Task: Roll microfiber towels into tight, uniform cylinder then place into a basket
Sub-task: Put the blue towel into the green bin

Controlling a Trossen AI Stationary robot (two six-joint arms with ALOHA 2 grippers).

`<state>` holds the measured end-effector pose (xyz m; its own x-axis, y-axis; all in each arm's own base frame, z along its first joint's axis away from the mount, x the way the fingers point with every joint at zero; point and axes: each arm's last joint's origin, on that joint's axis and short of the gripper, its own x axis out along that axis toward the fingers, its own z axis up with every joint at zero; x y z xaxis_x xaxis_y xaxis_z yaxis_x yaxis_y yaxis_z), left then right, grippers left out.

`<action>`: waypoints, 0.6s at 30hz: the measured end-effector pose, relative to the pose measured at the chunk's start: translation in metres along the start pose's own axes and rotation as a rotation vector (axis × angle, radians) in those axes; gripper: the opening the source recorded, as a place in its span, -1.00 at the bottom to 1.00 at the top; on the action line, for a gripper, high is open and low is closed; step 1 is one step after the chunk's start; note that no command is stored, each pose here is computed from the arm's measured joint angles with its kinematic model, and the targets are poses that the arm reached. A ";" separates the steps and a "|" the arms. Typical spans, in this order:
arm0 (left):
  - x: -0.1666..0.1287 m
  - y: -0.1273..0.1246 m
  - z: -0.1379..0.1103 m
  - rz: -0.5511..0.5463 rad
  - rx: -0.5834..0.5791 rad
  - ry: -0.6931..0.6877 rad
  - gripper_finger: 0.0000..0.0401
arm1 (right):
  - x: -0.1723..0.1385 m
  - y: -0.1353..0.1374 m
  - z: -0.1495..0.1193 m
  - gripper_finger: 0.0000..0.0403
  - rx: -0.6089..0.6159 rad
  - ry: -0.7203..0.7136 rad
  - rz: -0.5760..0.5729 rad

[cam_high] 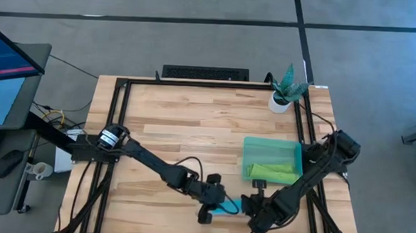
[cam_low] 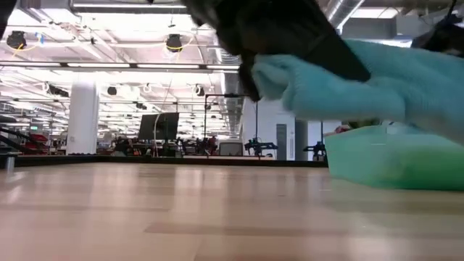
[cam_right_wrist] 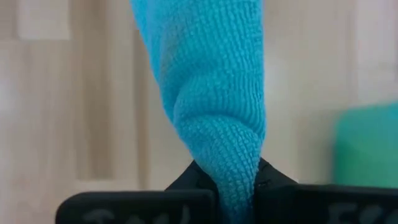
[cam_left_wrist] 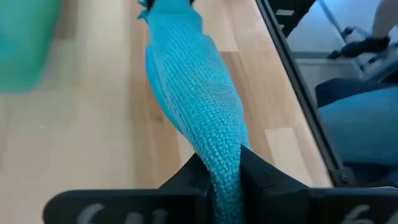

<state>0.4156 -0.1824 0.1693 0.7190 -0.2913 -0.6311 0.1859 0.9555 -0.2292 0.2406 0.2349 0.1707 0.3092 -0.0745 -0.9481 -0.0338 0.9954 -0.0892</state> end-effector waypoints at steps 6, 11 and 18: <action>-0.007 0.016 0.030 0.036 0.069 -0.026 -0.93 | -0.025 -0.015 -0.009 -0.85 -0.013 0.014 -0.088; -0.013 0.030 0.049 0.065 0.116 -0.050 -0.91 | -0.049 -0.028 -0.017 -0.84 -0.024 0.006 -0.146; -0.023 0.071 0.071 0.177 0.096 -0.081 -0.93 | -0.076 -0.051 -0.022 -0.84 -0.024 -0.001 -0.209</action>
<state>0.4597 -0.1051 0.2199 0.7970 -0.1175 -0.5925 0.1120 0.9926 -0.0463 0.1977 0.1884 0.2403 0.3124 -0.2791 -0.9080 0.0085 0.9566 -0.2911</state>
